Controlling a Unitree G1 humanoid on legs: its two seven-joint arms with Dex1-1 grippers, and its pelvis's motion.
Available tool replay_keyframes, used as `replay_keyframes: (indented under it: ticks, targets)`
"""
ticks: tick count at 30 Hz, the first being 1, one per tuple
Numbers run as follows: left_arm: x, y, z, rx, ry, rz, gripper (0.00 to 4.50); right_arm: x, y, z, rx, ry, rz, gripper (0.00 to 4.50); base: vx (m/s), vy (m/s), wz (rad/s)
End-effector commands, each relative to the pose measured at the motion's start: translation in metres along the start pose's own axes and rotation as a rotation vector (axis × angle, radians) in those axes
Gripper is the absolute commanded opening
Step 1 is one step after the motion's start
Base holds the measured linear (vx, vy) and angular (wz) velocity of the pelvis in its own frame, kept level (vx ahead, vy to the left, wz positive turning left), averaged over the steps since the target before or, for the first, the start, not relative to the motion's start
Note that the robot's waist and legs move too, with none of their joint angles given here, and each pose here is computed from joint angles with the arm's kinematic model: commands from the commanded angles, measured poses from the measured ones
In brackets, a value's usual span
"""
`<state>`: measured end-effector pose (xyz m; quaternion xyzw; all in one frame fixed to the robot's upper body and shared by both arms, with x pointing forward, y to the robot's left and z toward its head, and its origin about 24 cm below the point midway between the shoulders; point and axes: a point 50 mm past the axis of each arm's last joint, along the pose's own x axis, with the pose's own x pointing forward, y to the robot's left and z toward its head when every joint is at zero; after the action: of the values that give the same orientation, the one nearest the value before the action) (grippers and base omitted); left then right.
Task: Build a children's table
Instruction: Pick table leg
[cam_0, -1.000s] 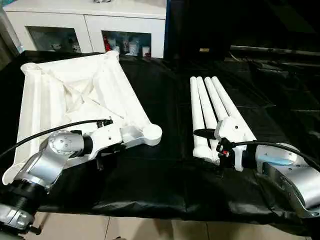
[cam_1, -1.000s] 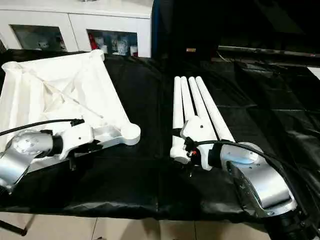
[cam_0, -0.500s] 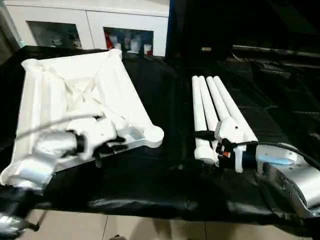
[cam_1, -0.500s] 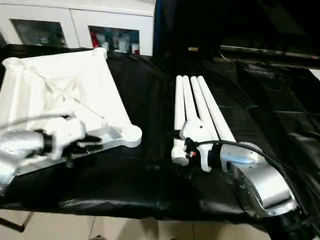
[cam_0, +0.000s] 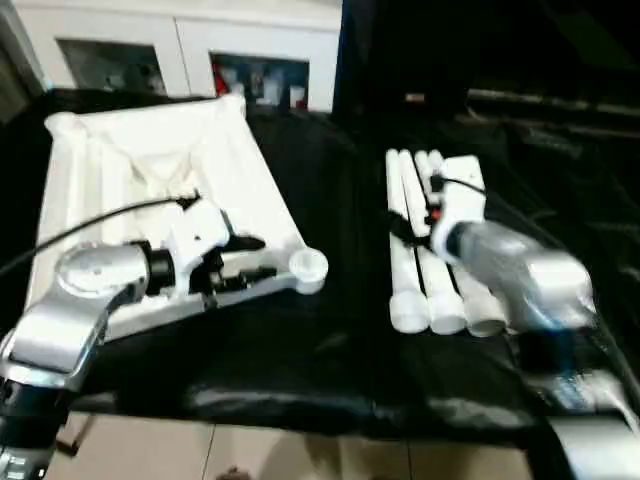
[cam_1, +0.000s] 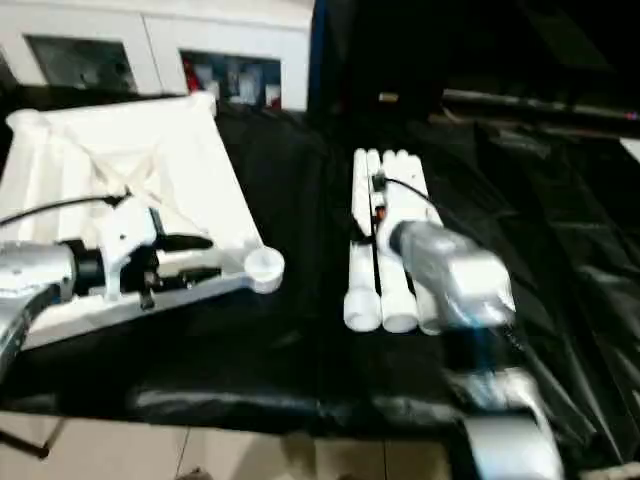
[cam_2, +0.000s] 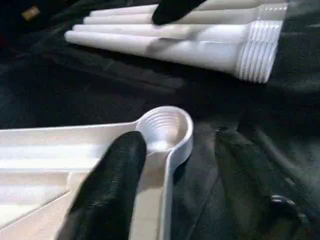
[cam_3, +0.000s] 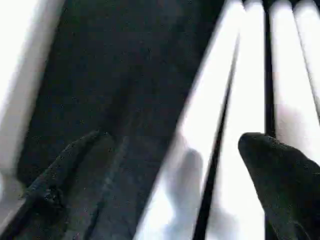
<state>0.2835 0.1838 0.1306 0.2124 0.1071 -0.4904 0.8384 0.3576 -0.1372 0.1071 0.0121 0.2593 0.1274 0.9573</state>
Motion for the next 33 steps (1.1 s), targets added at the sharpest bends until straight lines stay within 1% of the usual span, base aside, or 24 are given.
replay_keyframes:
  ticks: [1, 3, 5, 6, 8, 10, 11, 12, 13, 14, 15, 17, 19, 22, 24, 33]
  targets:
    - [0.000, -0.002, 0.009, 0.011, -0.018, -0.015, 2.83, 0.001, -0.005, 0.002, 0.012, 0.037, -0.055, 4.50, 0.000, 0.000, 0.00]
    - [-0.002, -0.002, 0.011, 0.012, -0.014, -0.027, 3.04, 0.002, -0.002, 0.003, 0.026, 0.059, -0.060, 4.50, 0.000, 0.000, 0.00]
    - [-0.006, -0.002, 0.013, 0.022, -0.004, -0.046, 3.16, 0.006, 0.001, 0.001, 0.054, 0.111, -0.070, 4.50, 0.000, 0.000, 0.00]
    - [-0.006, -0.002, 0.013, 0.022, -0.004, -0.046, 3.28, 0.006, 0.001, 0.001, 0.054, 0.111, -0.070, 4.50, 0.000, 0.000, 0.00]
    - [-0.008, -0.003, 0.015, 0.026, 0.001, -0.067, 3.47, 0.006, 0.003, -0.001, 0.068, 0.138, -0.071, 4.50, 0.000, 0.000, 0.00]
    - [-0.009, -0.004, 0.016, 0.026, 0.004, -0.080, 3.48, 0.007, 0.004, -0.001, 0.078, 0.149, -0.071, 4.50, 0.000, 0.000, 0.00]
    - [-0.010, -0.005, 0.017, 0.023, 0.005, -0.093, 3.72, 0.007, 0.005, -0.002, 0.078, 0.158, -0.073, 4.50, 0.000, 0.000, 0.00]
    - [-0.010, -0.006, 0.017, 0.023, 0.005, -0.097, 3.72, 0.007, 0.005, -0.002, 0.078, 0.161, -0.073, 4.50, 0.000, 0.000, 0.00]
    - [-0.010, -0.007, 0.018, 0.019, 0.007, -0.108, 3.85, 0.008, 0.006, -0.003, 0.079, 0.171, -0.077, 4.50, 0.000, 0.000, 0.00]
    - [-0.010, -0.007, 0.018, 0.019, 0.007, -0.108, 3.89, 0.008, 0.006, -0.003, 0.079, 0.171, -0.077, 4.50, 0.000, 0.000, 0.00]
    - [-0.012, -0.010, 0.020, 0.008, 0.012, -0.137, 3.89, 0.007, 0.011, -0.005, 0.092, 0.192, -0.058, 4.50, 0.000, 0.000, 0.00]
    - [-0.012, -0.011, 0.021, 0.004, 0.015, -0.146, 3.92, 0.007, 0.014, -0.006, 0.099, 0.202, -0.046, 4.50, 0.000, 0.000, 0.00]
    - [-0.012, -0.012, 0.021, 0.004, 0.019, -0.153, 4.18, 0.007, 0.016, -0.007, 0.098, 0.213, -0.038, 4.50, 0.000, 0.000, 0.00]
    - [-0.013, -0.013, 0.020, 0.002, 0.024, -0.161, 4.36, 0.007, 0.016, -0.009, 0.094, 0.223, -0.038, 4.50, 0.000, 0.000, 0.00]
    - [-0.013, -0.013, 0.020, 0.003, 0.027, -0.168, 4.44, 0.007, 0.016, -0.010, 0.095, 0.230, -0.038, 4.50, 0.000, 0.000, 0.00]
    - [-0.012, -0.016, 0.022, 0.002, 0.028, -0.179, 4.44, 0.007, 0.017, -0.015, 0.112, 0.264, -0.017, 4.50, 0.000, 0.000, 0.00]
